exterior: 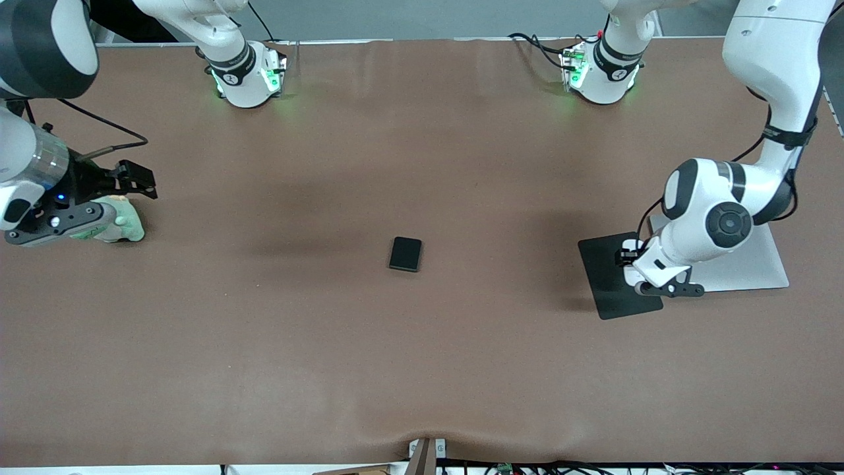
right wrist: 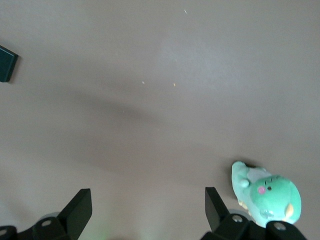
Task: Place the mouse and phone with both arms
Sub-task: 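Carry the mouse with the left gripper over the mouse pad, then lower the mouse onto the pad while the right gripper reaches the phone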
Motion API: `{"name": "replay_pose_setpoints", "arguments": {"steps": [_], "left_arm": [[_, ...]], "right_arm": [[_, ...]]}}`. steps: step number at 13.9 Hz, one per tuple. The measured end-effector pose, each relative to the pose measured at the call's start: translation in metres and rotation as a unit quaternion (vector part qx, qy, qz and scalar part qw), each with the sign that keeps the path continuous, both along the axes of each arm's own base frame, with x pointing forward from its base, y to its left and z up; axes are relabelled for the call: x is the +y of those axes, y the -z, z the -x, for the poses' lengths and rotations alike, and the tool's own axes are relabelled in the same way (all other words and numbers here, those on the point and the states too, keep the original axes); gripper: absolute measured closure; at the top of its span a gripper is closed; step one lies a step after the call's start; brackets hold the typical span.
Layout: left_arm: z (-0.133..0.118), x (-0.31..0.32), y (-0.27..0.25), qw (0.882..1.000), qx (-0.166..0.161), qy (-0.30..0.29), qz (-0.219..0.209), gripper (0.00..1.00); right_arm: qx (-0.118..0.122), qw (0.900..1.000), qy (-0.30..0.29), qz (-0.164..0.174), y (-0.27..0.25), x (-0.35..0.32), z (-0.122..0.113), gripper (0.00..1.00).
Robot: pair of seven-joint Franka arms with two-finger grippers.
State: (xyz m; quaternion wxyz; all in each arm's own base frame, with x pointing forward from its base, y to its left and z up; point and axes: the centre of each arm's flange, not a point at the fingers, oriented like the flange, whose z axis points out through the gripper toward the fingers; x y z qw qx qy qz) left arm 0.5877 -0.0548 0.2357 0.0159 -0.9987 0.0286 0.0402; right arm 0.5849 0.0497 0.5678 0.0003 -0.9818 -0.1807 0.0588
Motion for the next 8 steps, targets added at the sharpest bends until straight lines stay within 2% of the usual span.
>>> {"name": "replay_pose_setpoints", "arguments": {"steps": [4, 8], "left_arm": [[0.012, -0.003, 0.028, 1.0, -0.009, -0.003, 0.011, 0.38], [0.01, -0.005, 0.046, 1.0, -0.019, -0.004, 0.02, 0.38]], "right_arm": [[0.005, 0.999, 0.027, -0.041, 0.007, 0.048, 0.0, 0.0], [-0.004, 0.996, 0.084, -0.039, 0.019, 0.128, 0.006, 0.0]]}}
